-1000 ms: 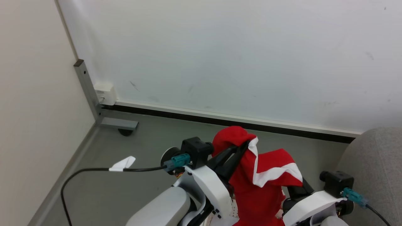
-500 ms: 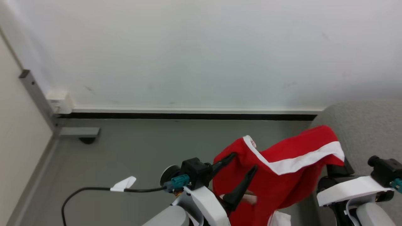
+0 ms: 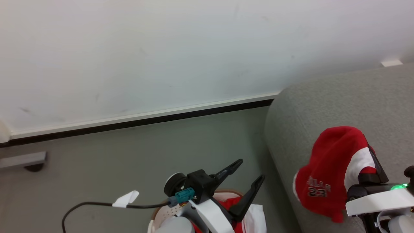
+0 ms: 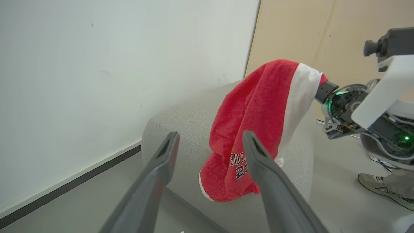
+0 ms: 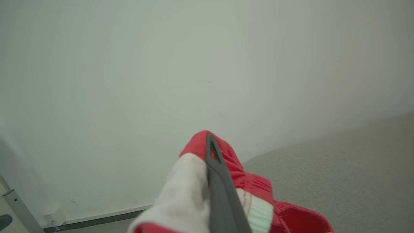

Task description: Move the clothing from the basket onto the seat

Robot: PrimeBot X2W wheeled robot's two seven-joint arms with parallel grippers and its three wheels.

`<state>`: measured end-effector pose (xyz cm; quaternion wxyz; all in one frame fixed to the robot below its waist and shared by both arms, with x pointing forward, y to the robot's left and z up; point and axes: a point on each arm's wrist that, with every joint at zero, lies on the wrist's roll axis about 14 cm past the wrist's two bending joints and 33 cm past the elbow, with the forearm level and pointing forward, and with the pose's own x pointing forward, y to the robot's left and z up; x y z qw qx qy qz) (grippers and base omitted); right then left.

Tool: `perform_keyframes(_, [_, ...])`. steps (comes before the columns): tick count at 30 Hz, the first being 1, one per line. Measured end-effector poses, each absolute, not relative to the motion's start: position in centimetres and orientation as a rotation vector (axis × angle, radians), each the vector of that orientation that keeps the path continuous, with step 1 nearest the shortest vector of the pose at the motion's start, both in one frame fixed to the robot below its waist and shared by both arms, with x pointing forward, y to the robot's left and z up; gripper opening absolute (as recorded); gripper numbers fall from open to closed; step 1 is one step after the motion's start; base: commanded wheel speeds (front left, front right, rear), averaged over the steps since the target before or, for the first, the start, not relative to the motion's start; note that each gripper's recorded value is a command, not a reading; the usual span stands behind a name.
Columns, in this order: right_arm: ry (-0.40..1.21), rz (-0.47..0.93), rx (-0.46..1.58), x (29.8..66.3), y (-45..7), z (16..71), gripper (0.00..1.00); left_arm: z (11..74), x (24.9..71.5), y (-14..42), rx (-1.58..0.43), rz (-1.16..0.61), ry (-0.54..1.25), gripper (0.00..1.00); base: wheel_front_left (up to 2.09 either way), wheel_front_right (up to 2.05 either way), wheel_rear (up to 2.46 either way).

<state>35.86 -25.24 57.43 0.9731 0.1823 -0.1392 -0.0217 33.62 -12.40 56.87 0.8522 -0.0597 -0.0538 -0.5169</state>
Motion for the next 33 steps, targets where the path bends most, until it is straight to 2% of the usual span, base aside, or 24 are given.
perform_keyframes(8, [-0.277, -0.131, 0.361, 33.2, -27.8, 56.7, 0.0, 56.6, 33.1, -14.6, -0.122, -1.158, -0.121, 1.0, 0.0, 0.0, 0.0])
perform_keyframes(18, [-0.273, -0.133, 0.345, 33.3, -28.1, 57.0, 0.0, 56.7, 33.6, -14.9, -0.126, -1.163, -0.138, 1.0, 0.0, 0.0, 0.0])
perform_keyframes(24, [-0.318, -0.076, 0.285, 35.7, -28.2, 60.5, 0.0, 56.1, 34.0, -14.9, -0.139, -1.17, -0.126, 1.0, 0.0, 0.0, 0.0])
perform_keyframes(33, [-0.4, -0.097, 0.142, 41.7, -33.3, 67.8, 0.0, 54.2, 37.3, -14.3, -0.155, -1.175, -0.102, 1.0, 0.0, 0.0, 0.0])
